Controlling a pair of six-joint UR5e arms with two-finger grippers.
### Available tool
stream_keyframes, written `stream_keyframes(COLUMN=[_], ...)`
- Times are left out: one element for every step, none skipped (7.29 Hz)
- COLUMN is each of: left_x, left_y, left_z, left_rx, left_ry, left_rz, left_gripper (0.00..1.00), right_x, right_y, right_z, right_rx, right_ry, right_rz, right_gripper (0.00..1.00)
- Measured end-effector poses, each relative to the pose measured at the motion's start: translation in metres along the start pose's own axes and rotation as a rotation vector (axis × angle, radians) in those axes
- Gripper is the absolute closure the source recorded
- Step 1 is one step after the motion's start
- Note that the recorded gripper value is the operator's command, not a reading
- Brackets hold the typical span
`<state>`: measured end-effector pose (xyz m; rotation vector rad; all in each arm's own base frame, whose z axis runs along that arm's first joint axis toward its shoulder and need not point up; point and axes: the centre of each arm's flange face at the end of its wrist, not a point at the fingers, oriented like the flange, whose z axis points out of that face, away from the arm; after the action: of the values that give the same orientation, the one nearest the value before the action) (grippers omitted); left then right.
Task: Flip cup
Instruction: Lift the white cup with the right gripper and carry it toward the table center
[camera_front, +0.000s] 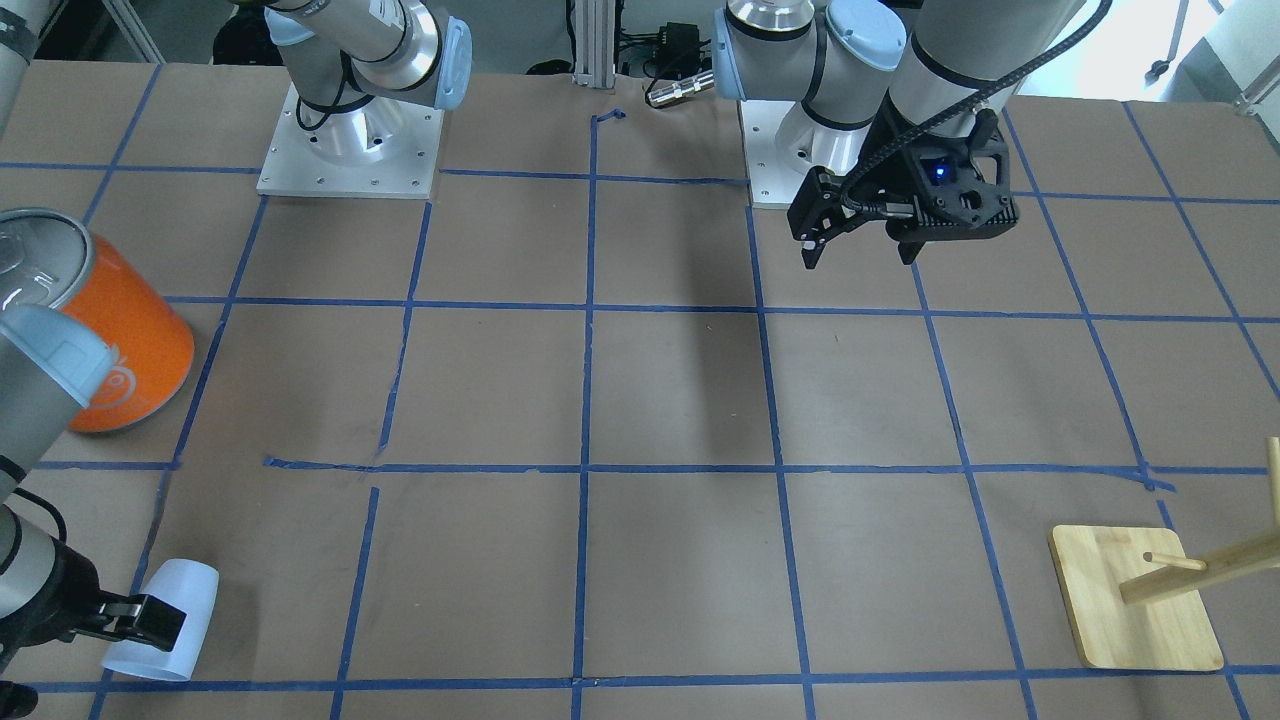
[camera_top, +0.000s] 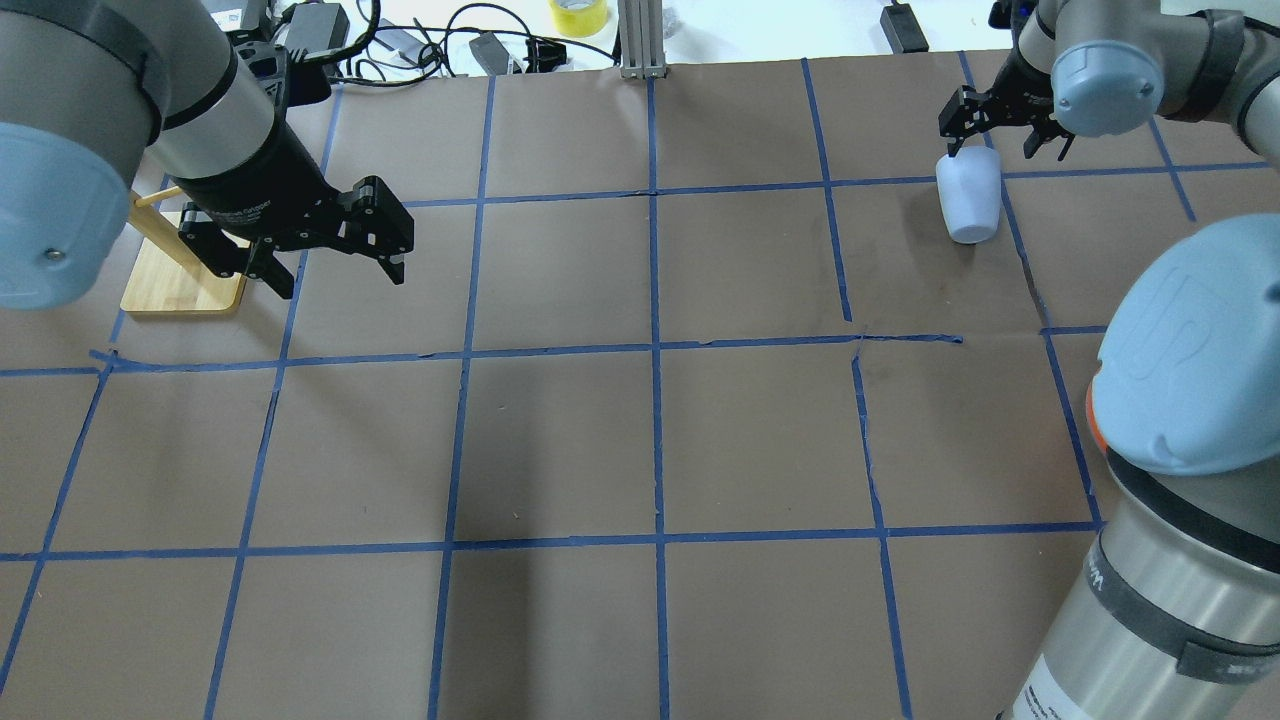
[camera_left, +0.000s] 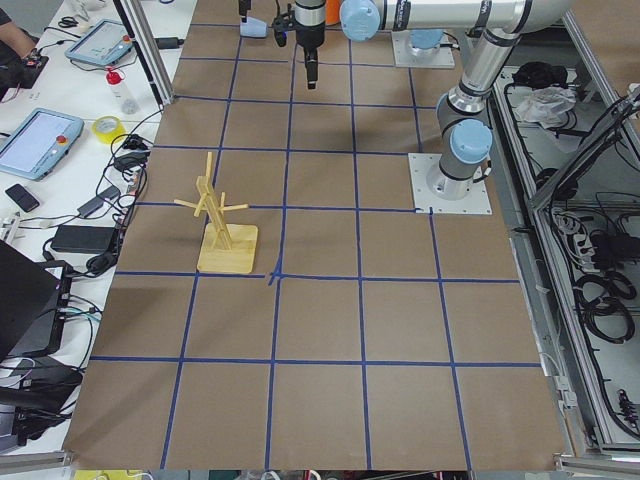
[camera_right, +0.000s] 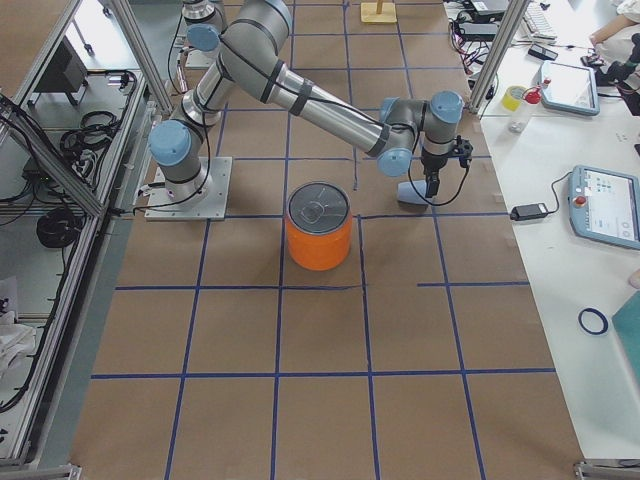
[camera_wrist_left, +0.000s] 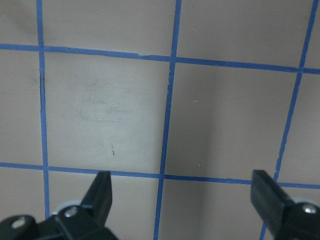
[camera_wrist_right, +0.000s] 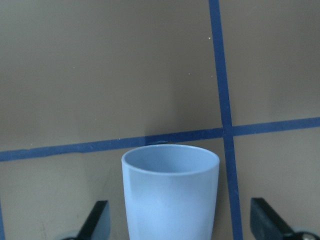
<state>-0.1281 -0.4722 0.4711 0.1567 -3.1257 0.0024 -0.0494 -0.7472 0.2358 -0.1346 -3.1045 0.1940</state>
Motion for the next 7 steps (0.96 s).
stream_keyframes(left_x=[0.000,-0.001,-0.004,-0.014,-0.026,-0.035,-0.042], left_y=[0.000,0.000,-0.002,-0.007,-0.012,-0.014,-0.016], left_z=[0.000,-0.001,-0.003,-0.005,-0.007,-0.009,-0.011], left_rx=[0.000,0.003,0.009,0.020,0.029,0.035,0.040], left_ry=[0.000,-0.001,-0.019,-0.051,-0.067,-0.073,-0.075], left_rz=[0.002,0.003,0.001,-0.013,-0.035,-0.052,-0.066], left_gripper=[0.00,0.00,0.00,0.00,0.00,0.00,0.00], right_x=[0.001,0.000,0.000,0.000,-0.001,-0.003,-0.008], right_y=[-0.002,-0.003,-0.004,-0.004,-0.004,-0.003,-0.001], right_z=[0.013,0.028,0.040,0.046,0.047,0.041,0.029], right_rx=[0.009,0.011,0.016,0.018,0.019,0.015,0.004], right_ry=[0.002,0.001,0.001,-0.001,-0.004,-0.018,-0.034], right_rz=[0.000,-0.001,-0.002,0.000,0.000,-0.004,-0.014], right_gripper=[0.00,0.00,0.01,0.61,0.85,0.88,0.93])
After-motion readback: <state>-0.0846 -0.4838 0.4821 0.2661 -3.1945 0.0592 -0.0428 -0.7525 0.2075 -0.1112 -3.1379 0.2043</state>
